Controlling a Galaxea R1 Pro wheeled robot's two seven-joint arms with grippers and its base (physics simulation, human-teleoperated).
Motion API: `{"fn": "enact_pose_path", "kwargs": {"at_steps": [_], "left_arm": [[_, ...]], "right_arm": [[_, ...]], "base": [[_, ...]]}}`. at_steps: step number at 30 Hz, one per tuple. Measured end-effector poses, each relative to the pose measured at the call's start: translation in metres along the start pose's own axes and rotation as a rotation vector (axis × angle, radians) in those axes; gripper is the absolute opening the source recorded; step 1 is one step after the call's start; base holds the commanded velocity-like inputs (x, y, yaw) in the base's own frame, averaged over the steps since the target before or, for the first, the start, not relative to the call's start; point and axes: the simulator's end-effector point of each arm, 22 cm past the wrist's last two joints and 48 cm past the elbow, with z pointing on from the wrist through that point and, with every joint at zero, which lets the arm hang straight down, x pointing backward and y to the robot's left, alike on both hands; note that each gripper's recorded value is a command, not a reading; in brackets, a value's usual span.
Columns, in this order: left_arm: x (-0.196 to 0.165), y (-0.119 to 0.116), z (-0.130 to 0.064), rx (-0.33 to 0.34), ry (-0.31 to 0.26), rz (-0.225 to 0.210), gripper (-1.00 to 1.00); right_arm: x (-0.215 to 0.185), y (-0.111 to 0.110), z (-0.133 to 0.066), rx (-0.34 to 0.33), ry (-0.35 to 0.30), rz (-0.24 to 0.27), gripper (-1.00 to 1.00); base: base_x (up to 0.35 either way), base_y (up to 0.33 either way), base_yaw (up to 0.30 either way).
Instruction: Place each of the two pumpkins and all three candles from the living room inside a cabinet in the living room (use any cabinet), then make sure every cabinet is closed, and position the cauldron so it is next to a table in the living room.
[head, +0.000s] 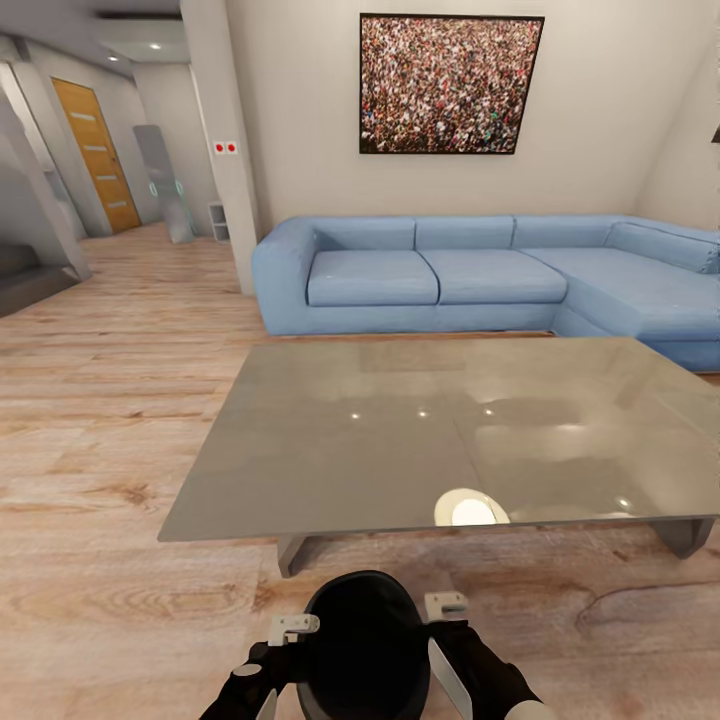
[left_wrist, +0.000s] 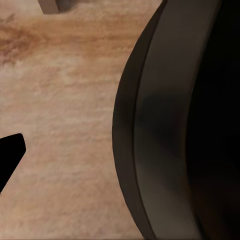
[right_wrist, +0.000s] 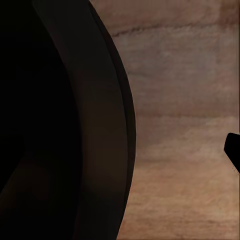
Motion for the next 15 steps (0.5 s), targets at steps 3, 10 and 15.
{"fn": "enact_pose_path", "kwargs": {"at_steps": [3, 10, 15], "left_arm": [[-0.005, 0.0, -0.003, 0.0, -0.012, 0.001, 1.0], [-0.018, -0.002, -0.01, 0.001, -0.04, 0.004, 1.0], [-0.024, -0.002, -0.013, 0.001, -0.052, 0.005, 1.0]], "right_arm": [[-0.005, 0.0, -0.004, 0.001, -0.011, -0.001, 1.0], [-0.015, 0.0, -0.014, 0.002, -0.035, -0.001, 1.0], [-0.018, -0.001, -0.018, 0.004, -0.037, -0.002, 1.0]], "base": [[0.0, 0.0, 0.0], [0.0, 0.0, 0.0], [0.0, 0.0, 0.0]]}}
